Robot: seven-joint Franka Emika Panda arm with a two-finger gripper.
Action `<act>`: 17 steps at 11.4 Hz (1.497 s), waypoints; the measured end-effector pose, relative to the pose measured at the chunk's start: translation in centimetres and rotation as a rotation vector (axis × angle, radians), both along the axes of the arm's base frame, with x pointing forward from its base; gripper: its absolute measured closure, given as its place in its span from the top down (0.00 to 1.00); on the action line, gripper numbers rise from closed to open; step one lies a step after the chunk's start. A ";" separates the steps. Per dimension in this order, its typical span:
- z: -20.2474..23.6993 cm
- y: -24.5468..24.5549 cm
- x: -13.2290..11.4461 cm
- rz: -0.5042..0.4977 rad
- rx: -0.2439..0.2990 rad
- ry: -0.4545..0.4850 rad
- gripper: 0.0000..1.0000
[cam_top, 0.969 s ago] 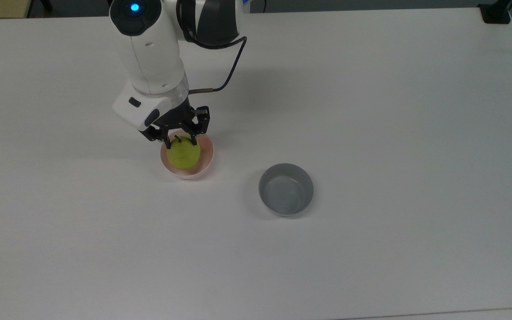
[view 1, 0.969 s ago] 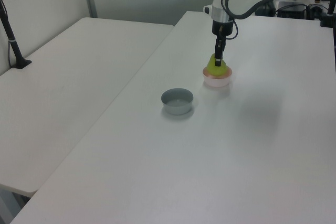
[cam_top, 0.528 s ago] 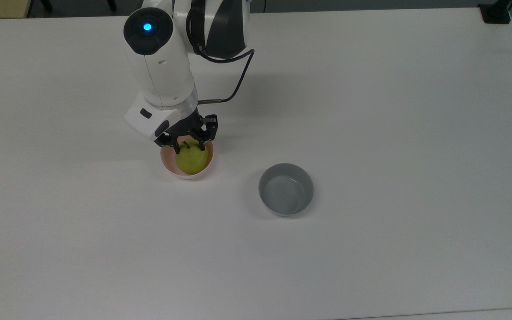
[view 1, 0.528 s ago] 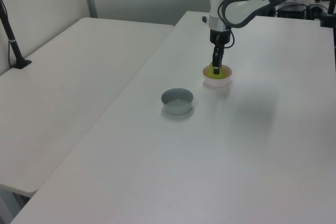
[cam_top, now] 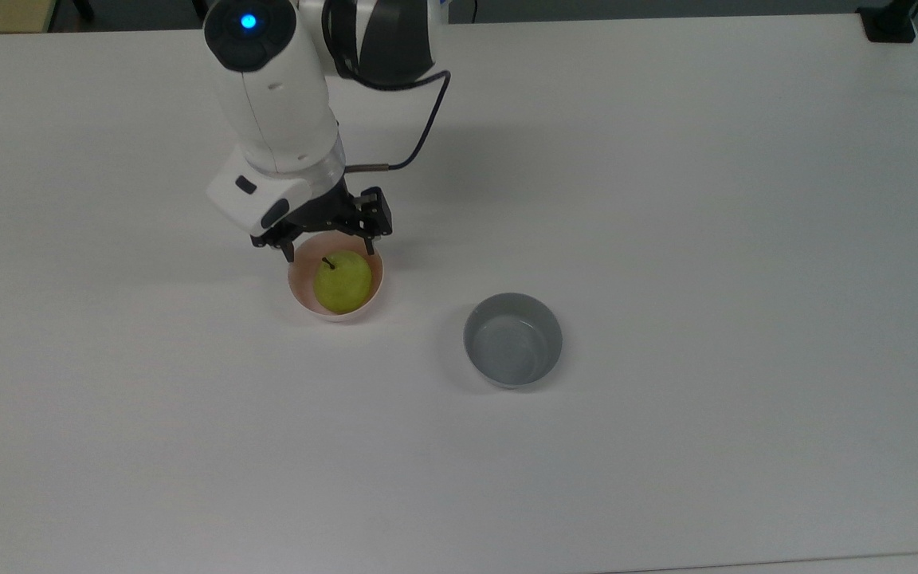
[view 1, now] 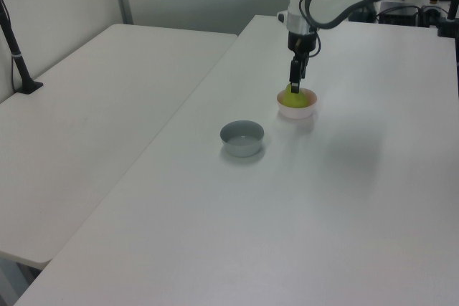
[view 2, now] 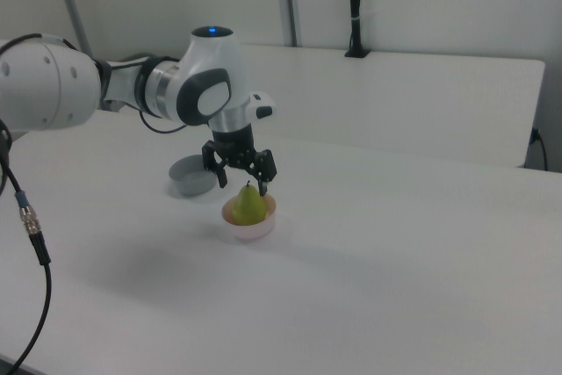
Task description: Place the pear in the bowl
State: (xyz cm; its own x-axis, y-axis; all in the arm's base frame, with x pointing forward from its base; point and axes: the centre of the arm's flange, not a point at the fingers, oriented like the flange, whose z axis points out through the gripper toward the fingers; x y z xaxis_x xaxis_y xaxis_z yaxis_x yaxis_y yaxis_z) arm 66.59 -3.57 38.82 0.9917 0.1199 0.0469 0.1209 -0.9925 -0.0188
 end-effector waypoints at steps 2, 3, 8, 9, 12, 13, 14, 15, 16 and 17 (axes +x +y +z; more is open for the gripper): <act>3.8 -0.4 -0.8 0.001 -0.008 -0.015 1.00; 6.1 -0.8 -1.5 0.000 -0.013 -0.020 1.00; 17.9 -3.2 -7.8 -0.068 0.002 -0.021 1.00; 19.6 -3.2 -8.9 -0.104 0.000 -0.024 1.00; 23.4 -2.6 -12.1 -0.165 0.007 -0.007 1.00; 24.1 -2.2 -12.7 -0.169 0.009 -0.005 1.00; 24.3 -2.1 -13.0 -0.168 0.010 -0.008 1.00; 24.3 -2.1 -13.1 -0.168 0.010 -0.008 1.00; 24.3 -2.1 -12.9 -0.169 0.009 -0.026 1.00; 24.2 -2.2 -12.6 -0.158 0.007 -0.042 1.00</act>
